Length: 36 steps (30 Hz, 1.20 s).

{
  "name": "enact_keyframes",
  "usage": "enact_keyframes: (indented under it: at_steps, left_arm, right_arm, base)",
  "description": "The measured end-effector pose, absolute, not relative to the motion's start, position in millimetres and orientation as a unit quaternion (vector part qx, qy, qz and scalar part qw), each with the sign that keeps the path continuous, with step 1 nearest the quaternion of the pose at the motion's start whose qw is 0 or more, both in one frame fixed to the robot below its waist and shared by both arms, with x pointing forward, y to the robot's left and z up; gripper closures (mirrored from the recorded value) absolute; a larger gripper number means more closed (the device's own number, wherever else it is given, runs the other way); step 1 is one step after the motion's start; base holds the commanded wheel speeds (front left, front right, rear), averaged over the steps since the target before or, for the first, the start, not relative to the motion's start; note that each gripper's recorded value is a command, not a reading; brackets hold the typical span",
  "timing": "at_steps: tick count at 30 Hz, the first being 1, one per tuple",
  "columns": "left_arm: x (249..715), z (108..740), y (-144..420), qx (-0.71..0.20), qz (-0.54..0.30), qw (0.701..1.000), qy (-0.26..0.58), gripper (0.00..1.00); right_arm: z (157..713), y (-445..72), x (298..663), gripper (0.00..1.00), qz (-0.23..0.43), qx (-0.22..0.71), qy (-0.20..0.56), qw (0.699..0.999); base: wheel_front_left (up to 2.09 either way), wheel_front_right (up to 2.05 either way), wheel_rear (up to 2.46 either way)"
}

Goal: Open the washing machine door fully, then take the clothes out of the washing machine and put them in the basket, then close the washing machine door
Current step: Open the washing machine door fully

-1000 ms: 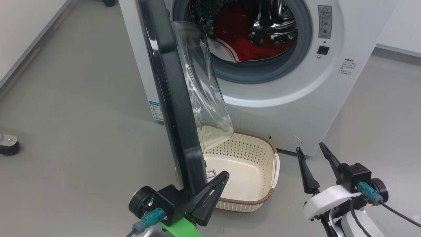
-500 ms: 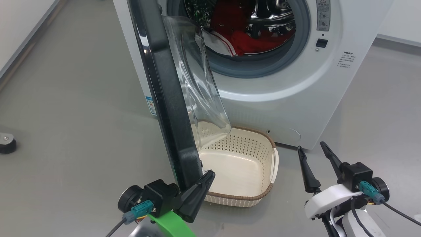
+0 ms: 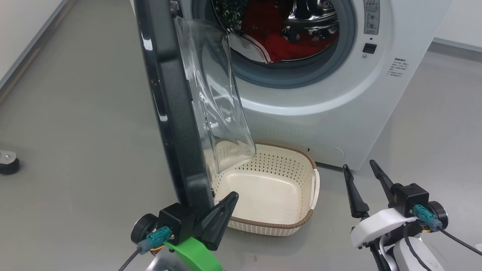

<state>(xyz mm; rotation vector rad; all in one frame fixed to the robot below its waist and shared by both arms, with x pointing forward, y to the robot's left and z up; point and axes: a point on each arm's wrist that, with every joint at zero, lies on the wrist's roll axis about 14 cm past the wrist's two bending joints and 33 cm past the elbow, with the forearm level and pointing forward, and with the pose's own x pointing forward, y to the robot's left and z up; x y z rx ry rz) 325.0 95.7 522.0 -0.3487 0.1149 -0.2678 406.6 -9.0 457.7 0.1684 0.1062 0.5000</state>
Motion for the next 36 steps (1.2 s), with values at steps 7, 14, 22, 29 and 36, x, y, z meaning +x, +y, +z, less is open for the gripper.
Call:
enact_keyframes:
  at_steps: [7,14,22,29,36]
  left_arm:
    - [326.2,515.7,108.6,-0.170,-0.103,0.978,0.059,1.00]
    - [326.5,515.0,118.8,-0.163,-0.083,0.982,0.049,1.00]
    - [323.0,511.9,133.6,-0.156,-0.050,0.986,0.040,1.00]
    - [318.5,508.5,150.5,-0.150,-0.010,0.988,0.039,1.00]
    - [315.1,507.0,169.5,-0.145,0.026,0.988,0.036,1.00]
  right_arm:
    - [457.8,-7.9,406.4,0.00,0.251,0.082,0.052,0.963]
    - [457.1,-7.1,406.5,0.00,0.251,0.081,0.054,0.963]
    - [457.6,-6.2,406.5,0.00,0.255,0.078,0.052,0.962]
    - [456.6,-6.3,407.8,0.00,0.255,0.075,0.052,0.963]
    - [454.7,-4.9,411.1,0.00,0.255,0.076,0.055,0.963]
  base:
    - [0.00,0.00,0.00]
    - [0.00,0.00,0.00]
    - [0.00,0.00,0.00]
    - [0.00,0.00,0.00]
    - [0.00,0.00,0.00]
